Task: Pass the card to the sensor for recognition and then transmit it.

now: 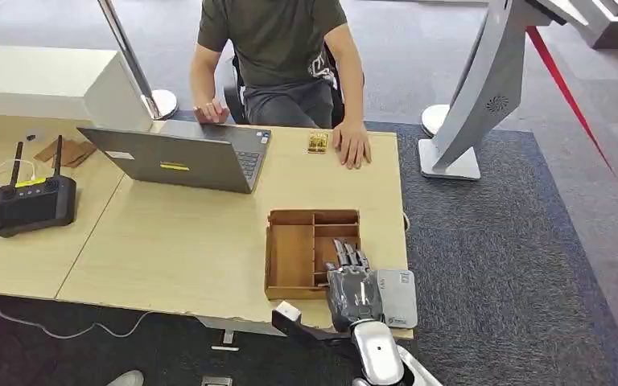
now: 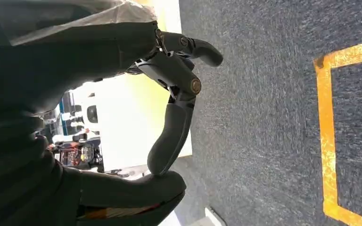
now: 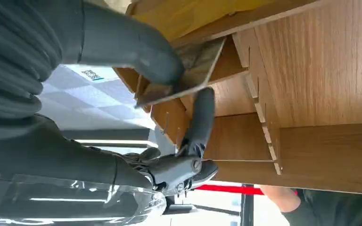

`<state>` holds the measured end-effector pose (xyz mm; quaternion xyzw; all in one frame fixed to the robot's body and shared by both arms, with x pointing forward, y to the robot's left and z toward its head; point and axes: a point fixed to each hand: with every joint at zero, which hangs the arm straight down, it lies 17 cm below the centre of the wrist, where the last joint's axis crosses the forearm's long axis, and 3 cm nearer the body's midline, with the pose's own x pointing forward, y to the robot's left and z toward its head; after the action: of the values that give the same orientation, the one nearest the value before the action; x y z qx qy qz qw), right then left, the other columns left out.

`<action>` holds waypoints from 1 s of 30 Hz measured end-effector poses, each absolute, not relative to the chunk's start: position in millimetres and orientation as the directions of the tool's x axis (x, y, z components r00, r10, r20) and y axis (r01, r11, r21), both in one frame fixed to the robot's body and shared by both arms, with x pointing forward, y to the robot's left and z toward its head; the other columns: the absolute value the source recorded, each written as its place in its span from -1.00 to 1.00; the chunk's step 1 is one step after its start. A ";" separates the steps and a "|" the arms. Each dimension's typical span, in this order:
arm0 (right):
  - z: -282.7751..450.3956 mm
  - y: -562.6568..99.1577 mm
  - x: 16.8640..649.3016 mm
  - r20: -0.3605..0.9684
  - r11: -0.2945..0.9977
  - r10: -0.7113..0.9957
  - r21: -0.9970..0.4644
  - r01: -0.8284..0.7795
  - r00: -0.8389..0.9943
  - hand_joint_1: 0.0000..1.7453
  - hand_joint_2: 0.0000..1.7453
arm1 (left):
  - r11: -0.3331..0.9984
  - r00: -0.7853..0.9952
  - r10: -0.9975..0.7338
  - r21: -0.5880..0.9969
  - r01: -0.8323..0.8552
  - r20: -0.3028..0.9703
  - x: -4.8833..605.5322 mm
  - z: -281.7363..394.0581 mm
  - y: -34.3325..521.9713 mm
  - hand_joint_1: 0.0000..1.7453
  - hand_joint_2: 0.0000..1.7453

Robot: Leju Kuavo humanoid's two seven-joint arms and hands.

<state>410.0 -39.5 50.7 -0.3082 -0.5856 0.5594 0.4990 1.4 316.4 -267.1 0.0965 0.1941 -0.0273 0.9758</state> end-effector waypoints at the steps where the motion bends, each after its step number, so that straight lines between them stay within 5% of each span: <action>1: 50.3 -39.6 409.9 0.239 0.183 0.920 -0.963 -0.200 -0.311 0.84 1.00 | 0.980 0.923 -0.016 0.178 0.091 -0.384 1.4 -267.1 316.5 -1.00 1.00; 30: 56.0 -41.0 412.2 0.230 0.187 0.920 -0.969 -0.162 -0.316 1.00 1.00 | 0.981 0.923 -0.005 0.176 0.079 -0.386 1.1 -267.0 315.3 -1.00 1.00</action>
<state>412.2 -41.0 56.0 -0.3190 -0.5946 0.5520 0.4899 1.1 315.3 -267.0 0.0943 0.1955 -0.0215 0.9759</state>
